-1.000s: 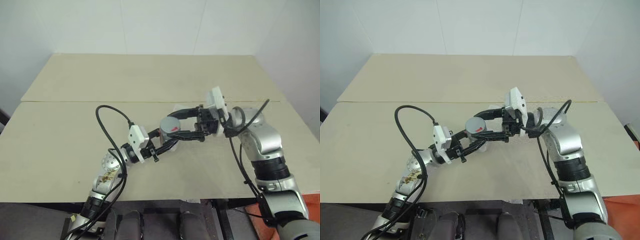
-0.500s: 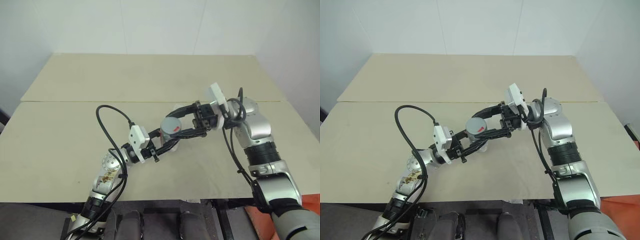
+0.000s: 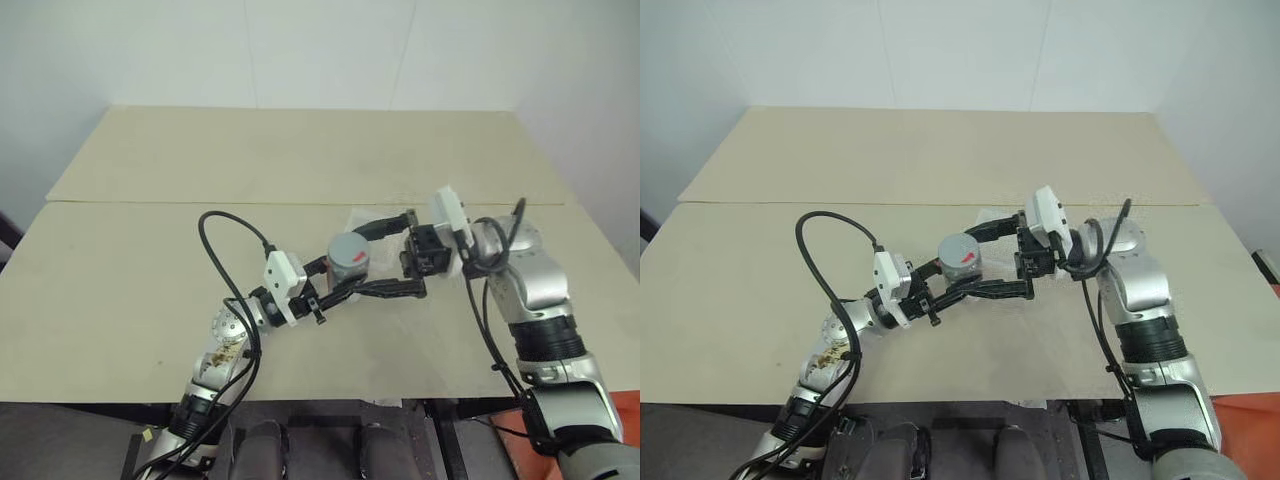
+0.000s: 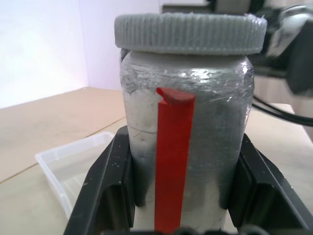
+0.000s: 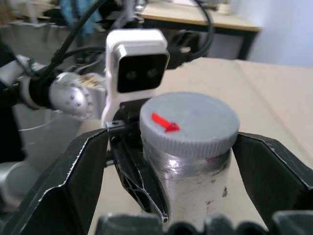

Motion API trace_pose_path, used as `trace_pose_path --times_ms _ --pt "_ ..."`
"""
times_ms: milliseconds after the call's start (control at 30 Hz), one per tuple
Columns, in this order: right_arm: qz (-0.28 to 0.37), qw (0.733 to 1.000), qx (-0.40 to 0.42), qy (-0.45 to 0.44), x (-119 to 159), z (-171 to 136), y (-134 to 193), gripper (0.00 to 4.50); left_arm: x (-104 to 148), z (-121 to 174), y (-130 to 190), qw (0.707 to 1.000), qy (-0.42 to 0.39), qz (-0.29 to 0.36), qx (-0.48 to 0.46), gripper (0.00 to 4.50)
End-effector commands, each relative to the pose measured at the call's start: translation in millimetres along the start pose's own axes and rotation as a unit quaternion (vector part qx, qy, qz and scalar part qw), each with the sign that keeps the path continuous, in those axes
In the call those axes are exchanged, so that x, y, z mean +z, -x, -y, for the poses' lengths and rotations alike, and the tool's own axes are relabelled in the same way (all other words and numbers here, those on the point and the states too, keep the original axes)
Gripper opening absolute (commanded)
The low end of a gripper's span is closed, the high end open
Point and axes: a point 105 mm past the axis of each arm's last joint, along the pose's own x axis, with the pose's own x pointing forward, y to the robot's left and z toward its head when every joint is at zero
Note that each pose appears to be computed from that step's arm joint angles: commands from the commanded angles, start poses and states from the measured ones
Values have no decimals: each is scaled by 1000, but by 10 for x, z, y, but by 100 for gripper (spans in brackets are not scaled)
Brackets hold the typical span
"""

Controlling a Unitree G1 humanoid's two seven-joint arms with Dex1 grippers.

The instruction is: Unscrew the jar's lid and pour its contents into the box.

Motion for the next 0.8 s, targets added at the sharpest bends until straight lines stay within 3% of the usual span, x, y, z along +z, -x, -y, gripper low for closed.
trace_pose_path --times_ms 33,200,467,800 --pt "26 994 -99 33 184 100 8 447 89 -90 -41 999 -34 14 24 196" --pt "37 986 -159 25 186 45 -54 447 73 -134 -78 999 -36 16 34 196" --pt "47 982 -180 23 237 -70 -237 447 35 -123 -128 998 -39 16 38 196" --pt "42 972 -231 15 167 77 -314 447 52 -67 -121 998 -38 23 34 196"
